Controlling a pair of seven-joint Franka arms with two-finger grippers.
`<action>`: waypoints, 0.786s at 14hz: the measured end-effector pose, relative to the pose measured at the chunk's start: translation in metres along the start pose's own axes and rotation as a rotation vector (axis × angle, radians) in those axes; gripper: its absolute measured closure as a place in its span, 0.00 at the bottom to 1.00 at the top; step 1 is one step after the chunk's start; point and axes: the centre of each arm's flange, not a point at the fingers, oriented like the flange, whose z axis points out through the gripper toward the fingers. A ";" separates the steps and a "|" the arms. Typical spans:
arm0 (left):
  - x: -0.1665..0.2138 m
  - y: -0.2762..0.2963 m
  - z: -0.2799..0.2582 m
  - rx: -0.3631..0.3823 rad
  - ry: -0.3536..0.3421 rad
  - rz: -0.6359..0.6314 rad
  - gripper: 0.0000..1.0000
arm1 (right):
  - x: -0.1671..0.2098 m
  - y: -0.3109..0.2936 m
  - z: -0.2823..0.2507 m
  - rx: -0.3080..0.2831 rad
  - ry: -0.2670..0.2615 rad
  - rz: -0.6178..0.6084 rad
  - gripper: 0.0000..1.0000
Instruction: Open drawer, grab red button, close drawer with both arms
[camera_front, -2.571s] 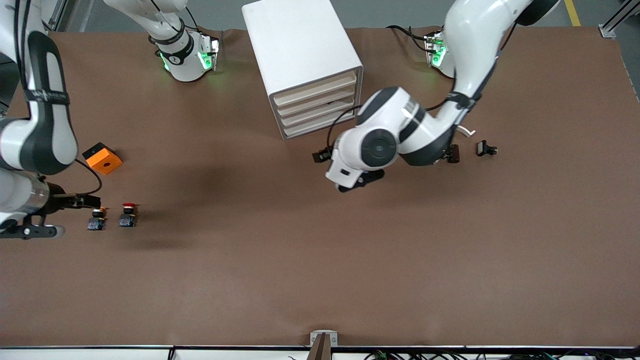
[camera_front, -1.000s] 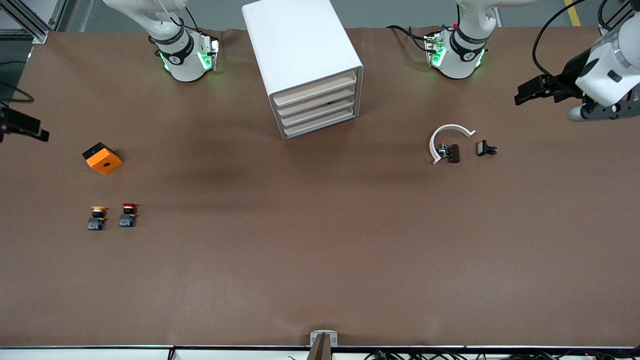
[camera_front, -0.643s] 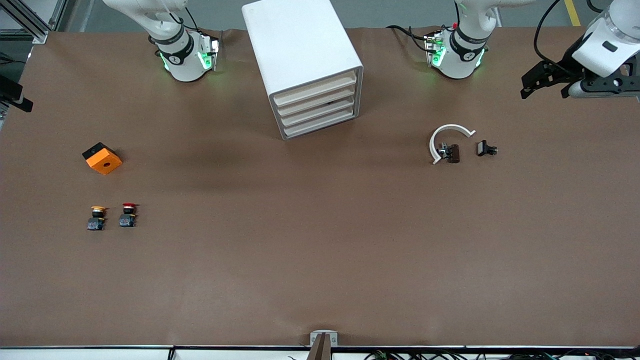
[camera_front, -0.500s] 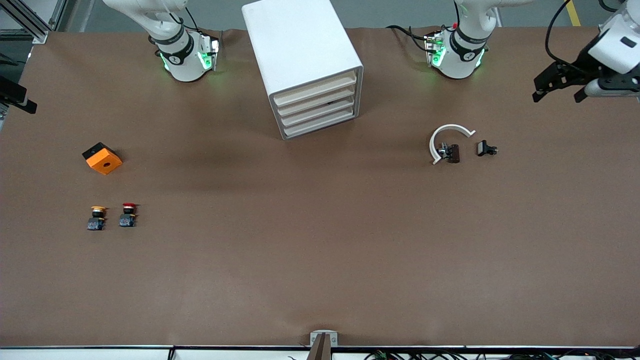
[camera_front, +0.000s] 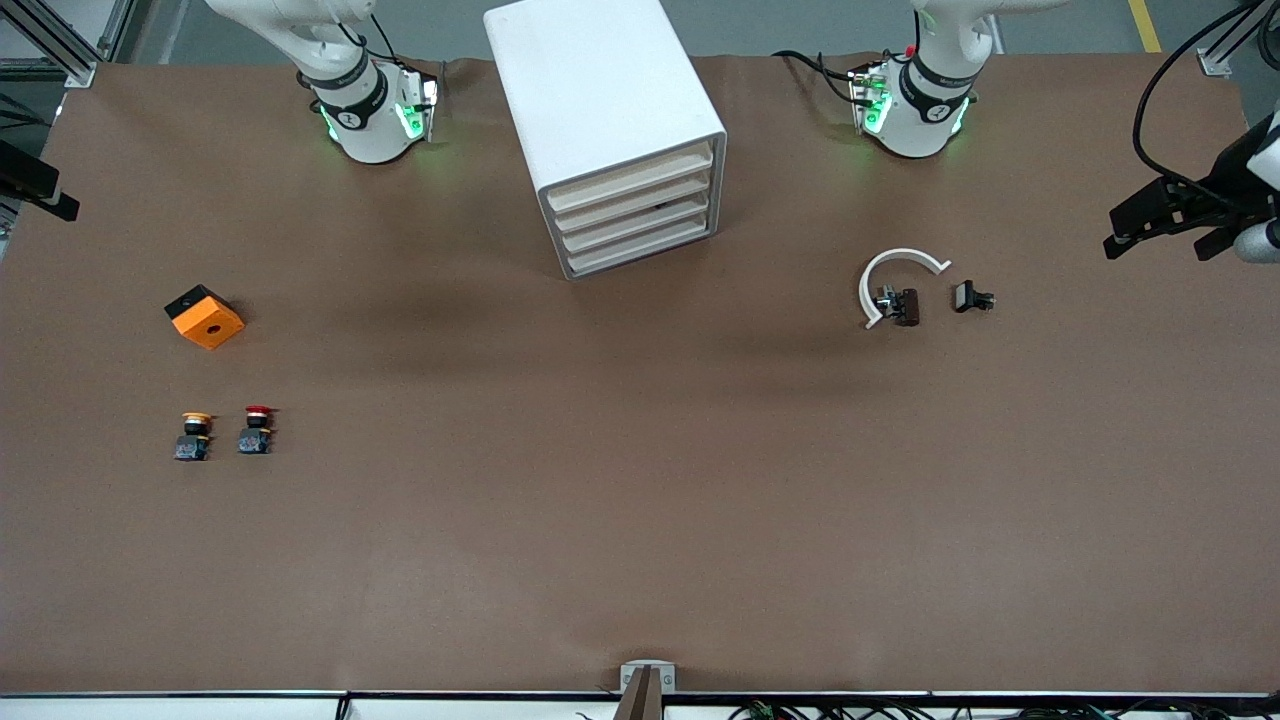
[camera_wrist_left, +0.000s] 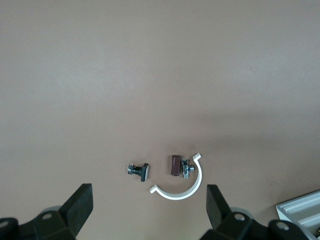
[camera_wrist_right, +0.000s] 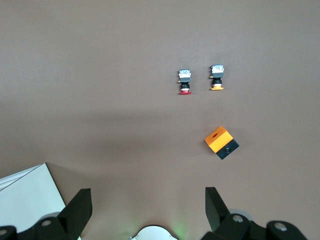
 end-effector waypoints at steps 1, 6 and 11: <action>0.000 0.001 0.000 0.000 -0.007 0.000 0.00 | -0.004 0.000 0.000 0.001 0.001 0.000 0.00; 0.000 0.001 -0.001 0.000 -0.007 -0.004 0.00 | -0.016 -0.002 0.008 0.004 0.011 -0.003 0.00; 0.000 0.002 -0.003 0.000 -0.002 -0.021 0.00 | -0.027 -0.013 0.008 0.005 0.020 -0.026 0.00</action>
